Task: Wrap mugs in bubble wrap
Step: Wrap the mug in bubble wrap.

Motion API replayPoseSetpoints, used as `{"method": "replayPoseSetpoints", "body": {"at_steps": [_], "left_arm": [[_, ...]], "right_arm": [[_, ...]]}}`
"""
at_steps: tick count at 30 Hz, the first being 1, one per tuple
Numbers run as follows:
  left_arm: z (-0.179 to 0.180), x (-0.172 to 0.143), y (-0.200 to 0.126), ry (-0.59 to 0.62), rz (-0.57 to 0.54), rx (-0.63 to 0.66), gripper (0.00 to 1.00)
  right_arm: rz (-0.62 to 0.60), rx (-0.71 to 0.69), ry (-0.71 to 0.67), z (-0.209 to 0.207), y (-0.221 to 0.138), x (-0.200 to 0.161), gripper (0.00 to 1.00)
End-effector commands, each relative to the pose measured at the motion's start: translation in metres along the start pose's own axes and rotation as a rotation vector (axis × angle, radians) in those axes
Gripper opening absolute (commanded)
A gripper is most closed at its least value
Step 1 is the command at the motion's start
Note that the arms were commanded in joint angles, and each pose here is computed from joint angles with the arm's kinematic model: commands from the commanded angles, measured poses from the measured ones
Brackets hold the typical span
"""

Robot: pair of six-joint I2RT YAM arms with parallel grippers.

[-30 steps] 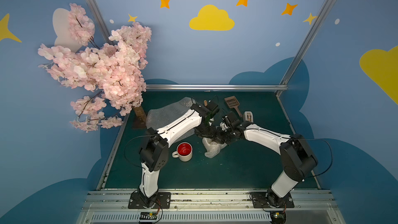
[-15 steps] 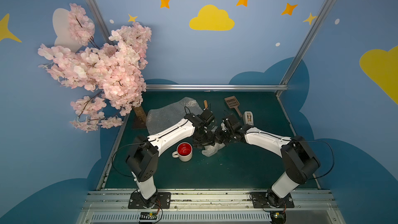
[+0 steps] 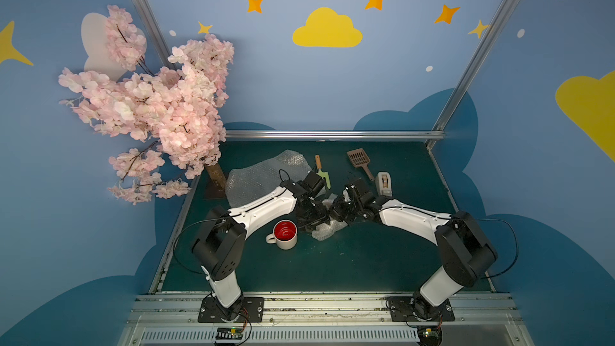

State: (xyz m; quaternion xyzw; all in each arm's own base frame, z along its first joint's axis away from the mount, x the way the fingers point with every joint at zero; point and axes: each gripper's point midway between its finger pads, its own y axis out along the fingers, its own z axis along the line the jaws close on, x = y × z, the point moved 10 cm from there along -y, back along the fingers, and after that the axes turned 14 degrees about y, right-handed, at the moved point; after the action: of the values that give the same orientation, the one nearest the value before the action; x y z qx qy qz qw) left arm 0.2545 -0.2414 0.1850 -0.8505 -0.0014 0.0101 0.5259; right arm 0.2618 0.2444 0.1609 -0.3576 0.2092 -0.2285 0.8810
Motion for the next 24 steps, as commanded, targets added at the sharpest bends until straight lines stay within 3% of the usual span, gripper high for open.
{"method": "replayPoseSetpoints", "body": {"at_steps": [1,13,24], "left_arm": [[0.008,0.011,-0.001,-0.068,-0.105,-0.008,0.69],[0.015,0.014,-0.01,-0.106,-0.158,-0.037,0.68],[0.02,0.027,0.011,-0.14,-0.156,0.014,0.68]], "right_arm": [[-0.054,-0.122,0.045,-0.028,0.006,0.005,0.0],[-0.05,-0.131,0.055,-0.033,0.01,0.007,0.0],[-0.051,-0.129,0.055,-0.032,0.009,0.005,0.0]]}}
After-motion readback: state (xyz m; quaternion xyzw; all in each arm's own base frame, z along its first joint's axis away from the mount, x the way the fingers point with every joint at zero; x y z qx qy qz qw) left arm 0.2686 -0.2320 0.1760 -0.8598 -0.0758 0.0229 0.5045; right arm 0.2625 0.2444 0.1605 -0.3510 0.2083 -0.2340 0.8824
